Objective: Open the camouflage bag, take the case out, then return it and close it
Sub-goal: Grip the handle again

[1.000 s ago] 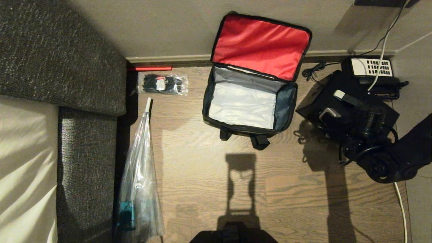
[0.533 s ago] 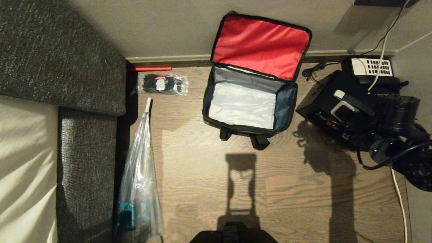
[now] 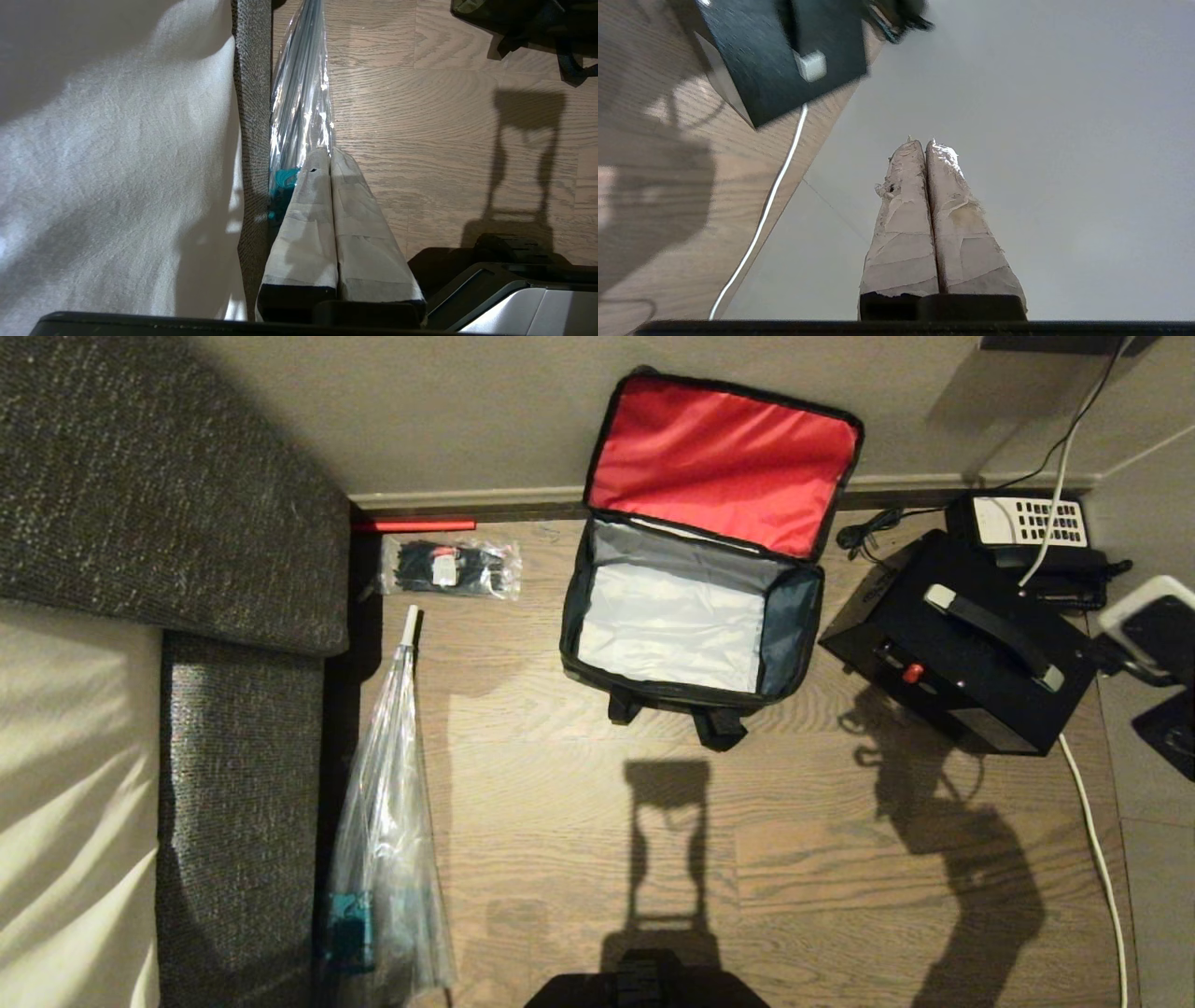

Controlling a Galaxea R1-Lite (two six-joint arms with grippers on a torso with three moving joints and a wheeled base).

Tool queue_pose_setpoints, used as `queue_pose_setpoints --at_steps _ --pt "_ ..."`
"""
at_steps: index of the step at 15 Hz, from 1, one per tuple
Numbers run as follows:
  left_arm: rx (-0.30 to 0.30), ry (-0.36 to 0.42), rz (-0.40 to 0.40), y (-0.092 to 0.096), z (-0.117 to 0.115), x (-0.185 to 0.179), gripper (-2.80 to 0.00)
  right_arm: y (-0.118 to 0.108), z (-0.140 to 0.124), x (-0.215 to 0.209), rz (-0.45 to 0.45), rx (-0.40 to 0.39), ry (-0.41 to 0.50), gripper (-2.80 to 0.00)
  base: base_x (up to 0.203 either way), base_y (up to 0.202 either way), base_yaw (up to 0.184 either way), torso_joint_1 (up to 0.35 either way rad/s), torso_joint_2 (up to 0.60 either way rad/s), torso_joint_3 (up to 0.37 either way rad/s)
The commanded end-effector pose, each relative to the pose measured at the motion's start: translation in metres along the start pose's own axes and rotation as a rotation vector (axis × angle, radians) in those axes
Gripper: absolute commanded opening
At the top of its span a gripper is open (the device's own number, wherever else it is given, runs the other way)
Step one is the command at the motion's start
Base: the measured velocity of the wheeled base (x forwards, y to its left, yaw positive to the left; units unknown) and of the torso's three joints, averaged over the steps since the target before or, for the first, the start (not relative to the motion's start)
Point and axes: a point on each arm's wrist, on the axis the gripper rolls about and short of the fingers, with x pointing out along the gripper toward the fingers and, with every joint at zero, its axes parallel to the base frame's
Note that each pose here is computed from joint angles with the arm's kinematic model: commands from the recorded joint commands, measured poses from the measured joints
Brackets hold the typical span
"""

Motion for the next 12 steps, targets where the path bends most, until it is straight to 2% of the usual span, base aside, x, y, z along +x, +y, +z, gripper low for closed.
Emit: queue_pose_setpoints --at_steps 1,3,4,5,7,8,9,10,12 --pt "0.000 -0.001 0.001 0.000 0.000 0.000 -2.80 -0.037 -0.038 -0.056 -0.098 0.149 -0.058 -2.80 0.000 0.000 0.000 0.000 0.00 0.000" --pt "0.000 -0.001 0.001 0.000 0.000 0.000 -2.80 -0.027 -0.079 -0.086 -0.087 0.259 -0.039 -2.80 0.000 0.000 0.000 0.000 0.00 0.000" --pt "-0.001 -0.001 0.001 0.000 0.000 0.000 -2.80 -0.016 -0.099 -0.098 -0.057 0.348 -0.033 -2.80 0.000 0.000 0.000 0.000 0.00 0.000" --pt "0.000 -0.001 0.001 0.000 0.000 0.000 -2.80 0.000 -0.117 -0.108 0.036 0.456 -0.069 -2.80 0.000 0.000 0.000 0.000 0.00 0.000" --pt "-0.002 -0.001 0.001 0.000 0.000 0.000 -2.80 0.038 -0.147 -0.124 0.264 0.601 -0.172 -2.80 0.000 0.000 0.000 0.000 0.00 0.000" --pt "0.000 -0.001 0.001 0.000 0.000 0.000 -2.80 0.056 -0.160 -0.131 0.370 0.700 -0.195 -2.80 0.000 0.000 0.000 0.000 0.00 0.000" --pt "0.000 -0.001 0.001 0.000 0.000 0.000 -2.80 0.067 -0.166 -0.135 0.459 0.796 -0.181 -2.80 0.000 0.000 0.000 0.000 0.00 0.000" --pt "0.000 0.001 0.001 0.000 0.000 0.000 -2.80 0.074 -0.171 -0.136 0.513 0.823 -0.147 -2.80 0.000 0.000 0.000 0.000 0.00 0.000" --pt "0.000 -0.001 0.001 0.000 0.000 0.000 -2.80 0.073 -0.171 -0.138 0.528 0.837 -0.190 -2.80 0.000 0.000 0.000 0.000 0.00 0.000"
